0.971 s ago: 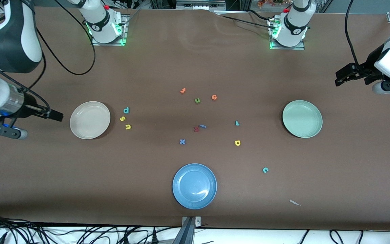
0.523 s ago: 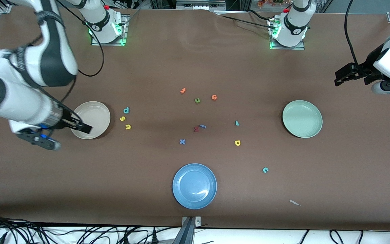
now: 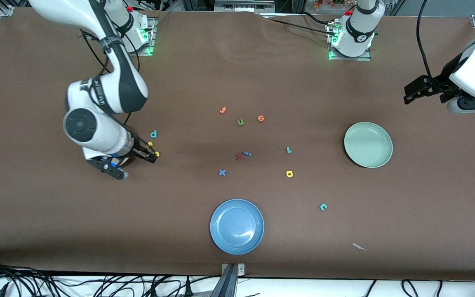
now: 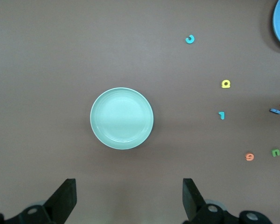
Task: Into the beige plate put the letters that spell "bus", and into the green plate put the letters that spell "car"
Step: 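Reach the right gripper down toward the teal p beside the cream plate, then grasp the teal p with the right gripper while the left gripper reaches the teal l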
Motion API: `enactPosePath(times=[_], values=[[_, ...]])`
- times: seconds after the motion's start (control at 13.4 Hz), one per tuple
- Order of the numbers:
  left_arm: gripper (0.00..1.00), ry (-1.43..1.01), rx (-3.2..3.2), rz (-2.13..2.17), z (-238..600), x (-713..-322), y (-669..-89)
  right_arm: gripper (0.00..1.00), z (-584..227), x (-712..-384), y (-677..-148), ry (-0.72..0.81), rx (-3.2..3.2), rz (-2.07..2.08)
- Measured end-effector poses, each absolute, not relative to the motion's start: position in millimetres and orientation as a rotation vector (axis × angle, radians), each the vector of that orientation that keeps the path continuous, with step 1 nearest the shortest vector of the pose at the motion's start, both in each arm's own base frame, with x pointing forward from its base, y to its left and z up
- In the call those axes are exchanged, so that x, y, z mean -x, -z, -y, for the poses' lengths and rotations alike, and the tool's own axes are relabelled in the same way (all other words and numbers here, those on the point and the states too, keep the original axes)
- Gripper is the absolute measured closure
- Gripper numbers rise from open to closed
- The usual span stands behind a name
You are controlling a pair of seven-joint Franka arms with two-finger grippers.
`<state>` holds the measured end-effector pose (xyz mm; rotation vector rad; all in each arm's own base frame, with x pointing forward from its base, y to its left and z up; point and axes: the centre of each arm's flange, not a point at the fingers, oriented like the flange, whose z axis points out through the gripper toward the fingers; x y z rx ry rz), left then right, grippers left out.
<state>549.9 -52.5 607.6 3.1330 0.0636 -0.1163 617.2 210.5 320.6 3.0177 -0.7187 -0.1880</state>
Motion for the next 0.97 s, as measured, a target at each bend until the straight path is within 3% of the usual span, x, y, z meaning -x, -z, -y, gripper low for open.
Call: enactPosePath(times=[0.22, 0.45, 0.97], values=[[0.0, 0.018, -3.127, 0.016, 83.1, -560.8, -593.7, 0.04, -205.5, -597.0, -286.0, 0.257, -2.986, 0.711], [0.0, 0.046, -3.126, 0.069, 107.4, -582.3, -540.4, 0.03, -196.6, -575.0, -256.6, 0.336, -2.944, 0.707], [0.0, 0.092, -3.119, 0.173, 157.0, -612.3, -421.1, 0.04, -186.5, -526.3, -204.5, 0.261, -2.986, 0.684]])
